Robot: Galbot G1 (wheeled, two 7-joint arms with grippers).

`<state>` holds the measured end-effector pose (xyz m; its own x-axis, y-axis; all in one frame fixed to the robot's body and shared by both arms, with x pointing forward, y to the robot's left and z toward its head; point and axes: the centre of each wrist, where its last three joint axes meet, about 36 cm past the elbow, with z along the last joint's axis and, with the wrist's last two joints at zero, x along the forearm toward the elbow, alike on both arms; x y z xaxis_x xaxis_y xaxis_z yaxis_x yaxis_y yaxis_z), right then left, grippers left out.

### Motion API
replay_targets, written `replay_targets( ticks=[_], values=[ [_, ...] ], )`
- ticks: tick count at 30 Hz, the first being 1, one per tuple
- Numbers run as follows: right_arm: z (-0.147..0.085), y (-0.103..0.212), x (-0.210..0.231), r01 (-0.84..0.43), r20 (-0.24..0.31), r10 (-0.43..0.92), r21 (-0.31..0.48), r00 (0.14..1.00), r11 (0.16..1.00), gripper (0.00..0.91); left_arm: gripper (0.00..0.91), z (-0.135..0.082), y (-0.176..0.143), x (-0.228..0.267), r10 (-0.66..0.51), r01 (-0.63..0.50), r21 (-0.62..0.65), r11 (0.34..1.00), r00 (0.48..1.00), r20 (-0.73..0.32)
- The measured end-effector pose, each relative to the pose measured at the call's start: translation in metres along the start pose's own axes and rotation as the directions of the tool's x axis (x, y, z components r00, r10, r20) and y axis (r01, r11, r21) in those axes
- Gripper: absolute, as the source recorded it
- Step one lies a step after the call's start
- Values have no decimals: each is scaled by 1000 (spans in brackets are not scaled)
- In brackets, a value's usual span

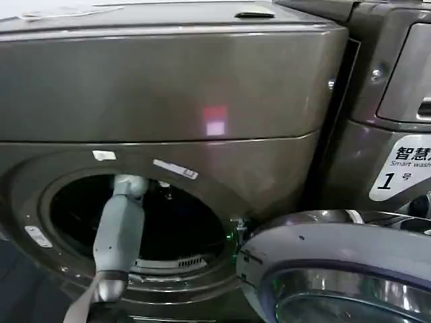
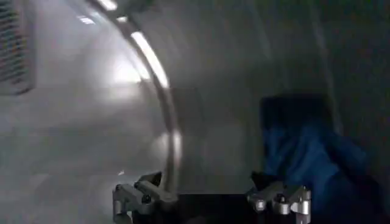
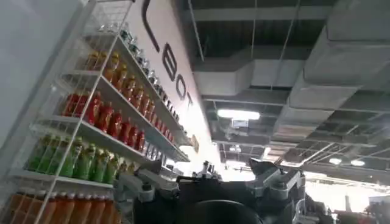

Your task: Grasp the clothes from the dryer.

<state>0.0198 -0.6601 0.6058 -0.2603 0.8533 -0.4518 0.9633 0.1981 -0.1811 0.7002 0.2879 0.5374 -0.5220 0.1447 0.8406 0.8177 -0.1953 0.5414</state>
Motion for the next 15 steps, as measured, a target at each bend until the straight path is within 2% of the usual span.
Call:
replay_targets(
  ticks=[15],
  values=[
    [2, 3, 0, 3, 2, -3, -8, 1000, 1000, 907, 907, 18, -1, -24, 146, -146, 64, 987, 989, 3]
  ],
)
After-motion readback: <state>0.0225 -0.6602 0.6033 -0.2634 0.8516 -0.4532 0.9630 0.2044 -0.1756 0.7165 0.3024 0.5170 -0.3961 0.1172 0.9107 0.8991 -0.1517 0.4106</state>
